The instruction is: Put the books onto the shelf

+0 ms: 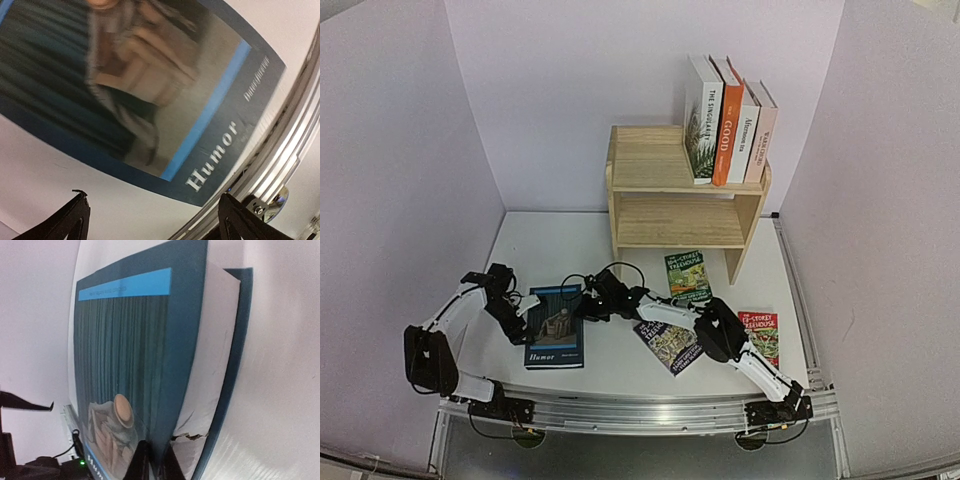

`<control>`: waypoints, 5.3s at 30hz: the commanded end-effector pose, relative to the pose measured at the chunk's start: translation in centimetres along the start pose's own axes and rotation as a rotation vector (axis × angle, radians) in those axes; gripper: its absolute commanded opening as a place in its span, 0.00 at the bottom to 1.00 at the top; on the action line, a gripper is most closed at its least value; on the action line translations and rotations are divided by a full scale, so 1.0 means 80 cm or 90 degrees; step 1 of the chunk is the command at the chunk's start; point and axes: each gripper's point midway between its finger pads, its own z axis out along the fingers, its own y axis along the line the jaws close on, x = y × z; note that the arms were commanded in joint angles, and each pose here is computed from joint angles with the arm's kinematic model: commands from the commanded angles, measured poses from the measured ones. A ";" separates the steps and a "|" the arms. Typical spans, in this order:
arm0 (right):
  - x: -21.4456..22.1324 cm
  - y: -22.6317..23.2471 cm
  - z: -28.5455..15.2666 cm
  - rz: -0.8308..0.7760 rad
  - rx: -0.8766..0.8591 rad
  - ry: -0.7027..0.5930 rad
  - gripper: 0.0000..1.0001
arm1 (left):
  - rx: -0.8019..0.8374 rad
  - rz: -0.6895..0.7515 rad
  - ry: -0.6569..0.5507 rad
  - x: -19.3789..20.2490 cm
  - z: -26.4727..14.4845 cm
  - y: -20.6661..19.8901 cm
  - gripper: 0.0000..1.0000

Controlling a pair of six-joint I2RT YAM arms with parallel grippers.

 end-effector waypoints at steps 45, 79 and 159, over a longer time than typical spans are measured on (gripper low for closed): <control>0.078 0.169 -0.253 -0.792 -0.020 -0.068 0.00 | 0.229 0.215 -0.256 -0.095 -0.179 -0.114 1.00; 0.041 0.205 -0.293 -0.884 0.020 -0.161 0.00 | 0.330 0.149 -0.234 -0.102 -0.172 -0.175 0.36; -0.018 0.482 -0.581 -0.714 -0.137 -0.693 0.16 | -0.336 -0.480 -0.708 -0.105 -0.502 0.116 1.00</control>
